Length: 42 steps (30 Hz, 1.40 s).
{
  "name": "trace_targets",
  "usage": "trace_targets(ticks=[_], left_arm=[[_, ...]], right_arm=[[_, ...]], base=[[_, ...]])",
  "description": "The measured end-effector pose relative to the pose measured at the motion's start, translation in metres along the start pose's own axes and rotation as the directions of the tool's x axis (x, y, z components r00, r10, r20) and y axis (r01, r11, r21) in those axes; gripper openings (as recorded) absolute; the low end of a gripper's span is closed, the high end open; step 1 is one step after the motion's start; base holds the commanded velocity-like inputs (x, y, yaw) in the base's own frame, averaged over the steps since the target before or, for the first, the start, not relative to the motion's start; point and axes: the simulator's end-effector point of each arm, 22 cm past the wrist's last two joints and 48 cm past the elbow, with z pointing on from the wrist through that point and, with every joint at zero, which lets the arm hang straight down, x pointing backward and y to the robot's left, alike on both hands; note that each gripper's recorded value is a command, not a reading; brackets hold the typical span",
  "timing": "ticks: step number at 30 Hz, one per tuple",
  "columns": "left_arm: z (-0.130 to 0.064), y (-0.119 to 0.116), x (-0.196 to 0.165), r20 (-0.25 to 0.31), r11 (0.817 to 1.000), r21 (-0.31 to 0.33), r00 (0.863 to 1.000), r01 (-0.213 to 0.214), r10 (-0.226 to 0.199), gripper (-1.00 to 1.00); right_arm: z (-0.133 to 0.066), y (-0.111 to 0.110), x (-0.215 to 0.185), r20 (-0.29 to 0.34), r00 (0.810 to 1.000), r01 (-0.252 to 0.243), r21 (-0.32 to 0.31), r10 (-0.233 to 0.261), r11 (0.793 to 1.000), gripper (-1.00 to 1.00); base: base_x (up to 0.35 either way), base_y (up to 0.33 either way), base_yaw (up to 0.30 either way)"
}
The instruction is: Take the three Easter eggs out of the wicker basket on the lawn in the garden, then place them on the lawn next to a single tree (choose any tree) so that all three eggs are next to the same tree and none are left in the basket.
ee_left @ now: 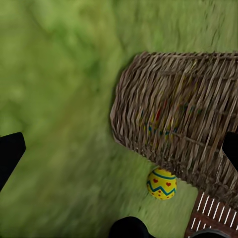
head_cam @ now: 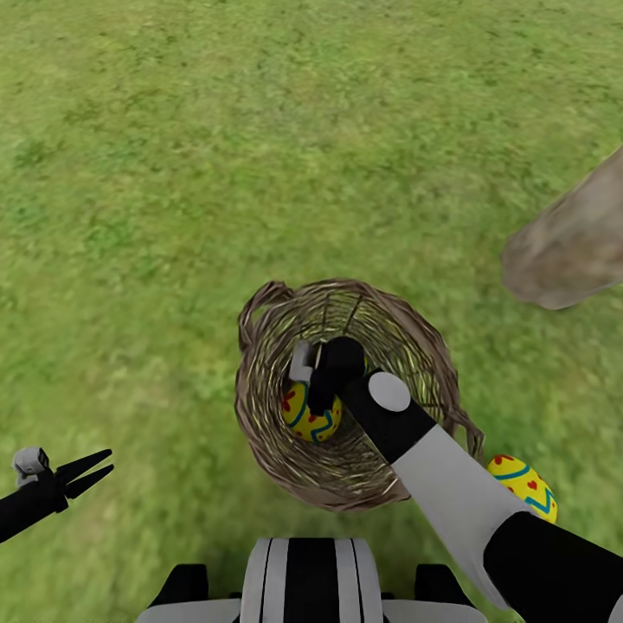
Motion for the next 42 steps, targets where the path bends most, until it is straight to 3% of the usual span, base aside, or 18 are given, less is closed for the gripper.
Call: trace_targets(ticks=[6,10,20,21,31,42], left_arm=[[0.000,0.000,0.000,0.000,1.000,0.000,1.000,0.000,0.000,1.00],[-0.002,0.001,0.002,0.001,1.000,0.000,1.000,0.001,-0.001,1.00],[-0.001,0.003,0.009,-0.006,1.000,-0.003,1.000,0.013,-0.013,1.00],[-0.001,0.004,0.009,-0.007,1.000,-0.003,1.000,0.014,-0.014,1.00],[-0.001,0.005,0.010,-0.009,1.000,-0.007,1.000,0.015,-0.016,1.00],[0.000,0.005,0.011,-0.010,1.000,-0.005,1.000,0.017,-0.017,1.00]], right_arm=[[-0.002,0.000,-0.003,0.010,1.000,0.006,0.002,-0.006,1.000,1.00],[0.000,0.002,0.002,0.001,1.000,-0.018,-0.023,0.018,1.000,1.00],[0.009,0.027,0.007,0.003,1.000,-0.028,-0.059,0.028,0.998,1.00],[0.014,0.037,0.011,-0.001,0.999,-0.035,-0.079,0.035,0.996,1.00],[0.006,0.027,0.009,0.019,0.999,-0.035,-0.050,0.036,0.998,1.00],[0.007,0.028,0.011,0.016,0.999,-0.033,-0.053,0.034,0.998,1.00]], base=[[0.000,0.000,0.000],[0.000,0.000,0.000],[0.000,0.000,0.001],[0.000,0.000,0.142],[0.000,0.000,0.242],[0.000,0.000,0.007]])
